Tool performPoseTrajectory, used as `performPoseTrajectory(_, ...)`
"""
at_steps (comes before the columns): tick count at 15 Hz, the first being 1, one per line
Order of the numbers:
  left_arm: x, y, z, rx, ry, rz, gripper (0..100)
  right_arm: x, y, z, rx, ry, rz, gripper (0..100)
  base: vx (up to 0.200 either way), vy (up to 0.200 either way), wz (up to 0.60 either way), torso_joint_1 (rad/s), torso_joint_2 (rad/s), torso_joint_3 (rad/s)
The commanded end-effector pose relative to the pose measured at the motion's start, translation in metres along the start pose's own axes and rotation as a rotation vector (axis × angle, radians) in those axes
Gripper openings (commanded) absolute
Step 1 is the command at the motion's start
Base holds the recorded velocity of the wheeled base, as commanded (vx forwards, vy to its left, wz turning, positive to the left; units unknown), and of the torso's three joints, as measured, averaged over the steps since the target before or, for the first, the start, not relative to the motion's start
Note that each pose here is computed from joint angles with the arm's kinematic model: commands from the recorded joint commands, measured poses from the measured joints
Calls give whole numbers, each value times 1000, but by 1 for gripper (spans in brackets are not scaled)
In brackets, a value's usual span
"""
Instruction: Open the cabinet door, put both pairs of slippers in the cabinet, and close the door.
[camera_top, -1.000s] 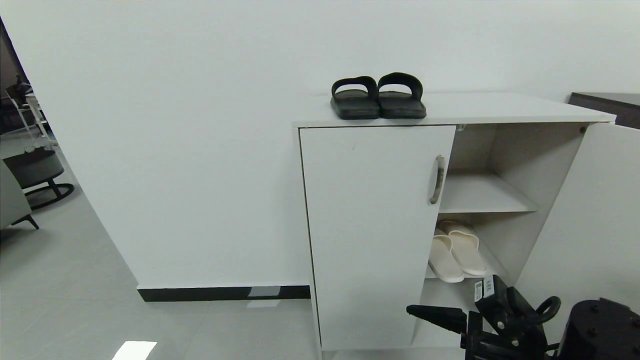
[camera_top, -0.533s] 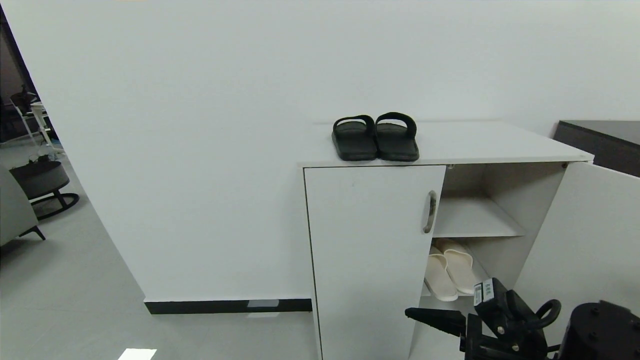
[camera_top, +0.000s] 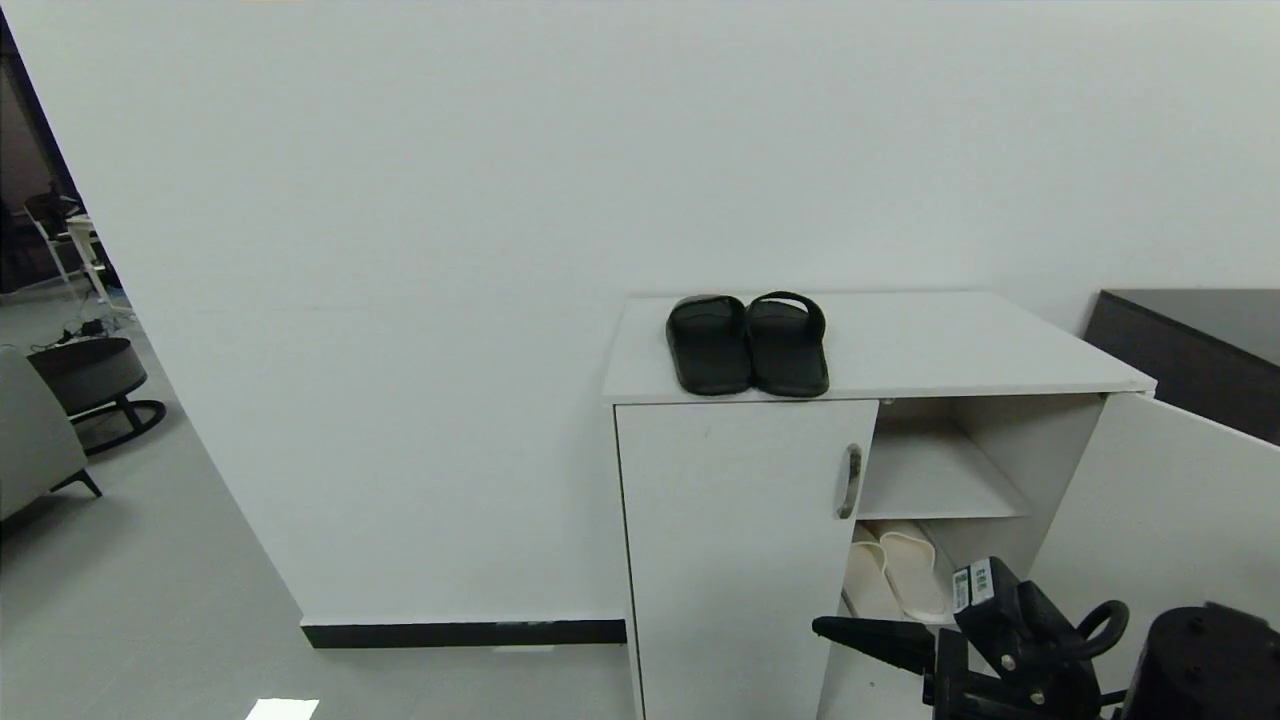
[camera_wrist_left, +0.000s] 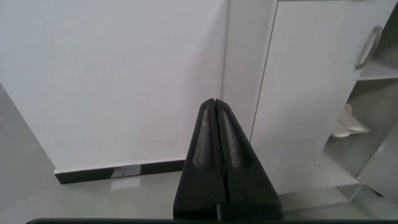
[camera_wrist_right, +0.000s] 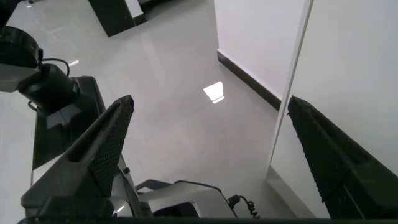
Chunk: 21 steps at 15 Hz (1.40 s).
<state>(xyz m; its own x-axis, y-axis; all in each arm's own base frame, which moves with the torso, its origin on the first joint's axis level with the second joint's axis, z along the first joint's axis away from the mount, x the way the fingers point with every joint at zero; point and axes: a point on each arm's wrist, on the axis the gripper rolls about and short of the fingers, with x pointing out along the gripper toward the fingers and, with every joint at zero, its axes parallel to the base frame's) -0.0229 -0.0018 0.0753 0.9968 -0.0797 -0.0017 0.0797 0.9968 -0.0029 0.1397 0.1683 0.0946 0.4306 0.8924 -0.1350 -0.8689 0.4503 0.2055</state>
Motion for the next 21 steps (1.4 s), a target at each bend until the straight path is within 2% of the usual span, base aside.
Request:
performPoseTrajectory(1, 0, 0, 0, 0, 1, 0, 0, -1, 1, 1, -2, -6, 2, 100, 0, 0, 0, 232, -505, -276)
performPoseTrajectory(12, 0, 0, 0, -2, 1, 0, 0, -14, 4, 1, -7, -1, 17, 100, 0, 0, 0, 256, -557, -299)
performPoseTrajectory(15, 0, 0, 0, -2, 1, 0, 0, -19, 5, -2, -72, 13, -10, 100, 0, 0, 0, 188, -398, -201)
performPoseTrajectory(17, 0, 0, 0, -5, 1, 0, 0, -11, 2, 6, -82, -25, -89, 100, 0, 0, 0, 18, -33, -23)
performPoseTrajectory(19, 0, 0, 0, -7, 1, 2, 0, 12, -9, 18, -62, 21, -370, 100, 0, 0, 0, 0, 0, 0)
performPoseTrajectory(20, 0, 0, 0, -5, 1, 0, 0, 26, -8, 34, 0, 70, -491, 100, 0, 0, 0, 0, 0, 0)
performPoseTrajectory(21, 0, 0, 0, -5, 1, 0, 0, 35, 1, 57, 105, 79, -525, 100, 0, 0, 0, 0, 0, 0)
